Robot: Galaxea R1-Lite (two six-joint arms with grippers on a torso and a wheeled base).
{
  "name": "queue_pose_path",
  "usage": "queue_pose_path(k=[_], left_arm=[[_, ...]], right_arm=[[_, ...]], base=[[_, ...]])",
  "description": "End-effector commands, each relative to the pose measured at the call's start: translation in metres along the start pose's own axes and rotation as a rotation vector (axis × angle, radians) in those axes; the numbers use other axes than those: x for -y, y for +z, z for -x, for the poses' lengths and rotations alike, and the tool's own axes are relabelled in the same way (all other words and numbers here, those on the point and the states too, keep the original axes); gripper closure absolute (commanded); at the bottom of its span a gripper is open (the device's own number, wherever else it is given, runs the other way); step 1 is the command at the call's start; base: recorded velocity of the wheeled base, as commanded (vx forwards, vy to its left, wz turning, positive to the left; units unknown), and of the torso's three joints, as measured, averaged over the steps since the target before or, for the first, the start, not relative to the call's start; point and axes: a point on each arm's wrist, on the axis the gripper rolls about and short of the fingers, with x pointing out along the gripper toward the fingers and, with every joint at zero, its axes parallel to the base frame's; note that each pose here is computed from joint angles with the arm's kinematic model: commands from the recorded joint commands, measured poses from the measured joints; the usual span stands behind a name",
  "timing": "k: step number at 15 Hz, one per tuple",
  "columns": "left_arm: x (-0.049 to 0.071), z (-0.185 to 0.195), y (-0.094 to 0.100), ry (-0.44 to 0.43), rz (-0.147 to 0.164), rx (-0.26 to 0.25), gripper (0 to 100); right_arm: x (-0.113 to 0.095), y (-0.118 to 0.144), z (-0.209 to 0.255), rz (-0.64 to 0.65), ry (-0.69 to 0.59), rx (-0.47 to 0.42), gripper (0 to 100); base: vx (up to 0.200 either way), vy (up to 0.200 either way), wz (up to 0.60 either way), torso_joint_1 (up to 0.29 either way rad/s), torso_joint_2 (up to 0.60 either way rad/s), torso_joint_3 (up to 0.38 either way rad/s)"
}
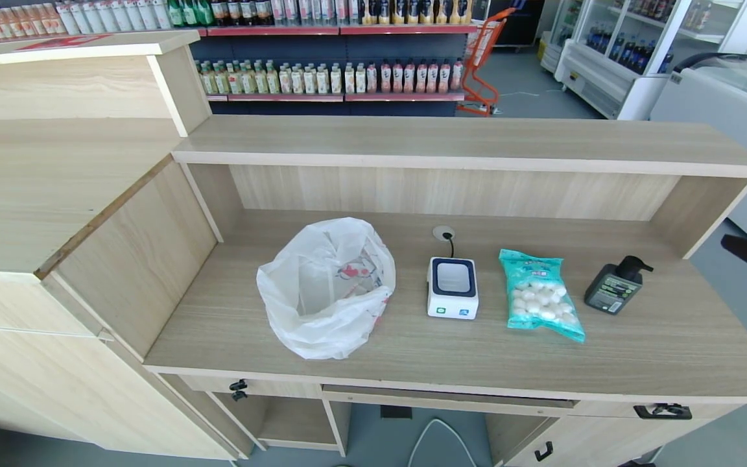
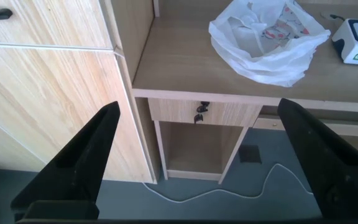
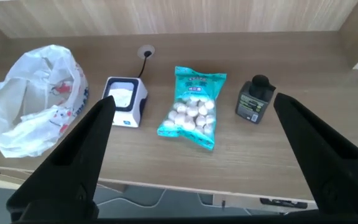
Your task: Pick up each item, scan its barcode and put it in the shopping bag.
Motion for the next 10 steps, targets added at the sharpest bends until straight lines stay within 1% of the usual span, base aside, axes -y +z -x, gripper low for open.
queue_pose_path(k=[1, 2, 5, 8, 9, 10], left_arm=[[0.0, 0.0, 0.0, 0.0, 0.0, 0.0, 0], [0.0, 0.0, 0.0, 0.0, 0.001, 0.002, 0], [0.0, 0.0, 0.0, 0.0, 0.0, 0.0, 0], [0.0, 0.0, 0.0, 0.0, 0.001, 0.0, 0], [0.0, 0.0, 0.0, 0.0, 0.001, 0.002, 0], [0.0, 0.0, 0.0, 0.0, 0.0, 0.002, 0]], right_arm=[[0.01, -0.006, -0.025, -0.017, -0.014, -0.068, 0], [0.017, -0.012, -0.04, -0.015, -0.04, -0.069, 0], [0.032, -0.03, -0.062, -0.01, -0.094, -0.098, 0], [0.035, -0.036, -0.063, -0.011, -0.111, -0.133, 0], [0.039, -0.044, -0.071, -0.02, -0.114, -0.182, 0], [0.043, -0.047, -0.076, -0.033, -0.121, -0.2, 0]], base=[[0.0, 0.0, 0.0, 0.0, 0.0, 0.0], [0.0, 0.0, 0.0, 0.0, 0.0, 0.0], [0.0, 0.0, 0.0, 0.0, 0.0, 0.0], [0.0, 0.0, 0.0, 0.0, 0.0, 0.0], [0.0, 0.0, 0.0, 0.0, 0.0, 0.0], [0.0, 0.0, 0.0, 0.0, 0.0, 0.0]])
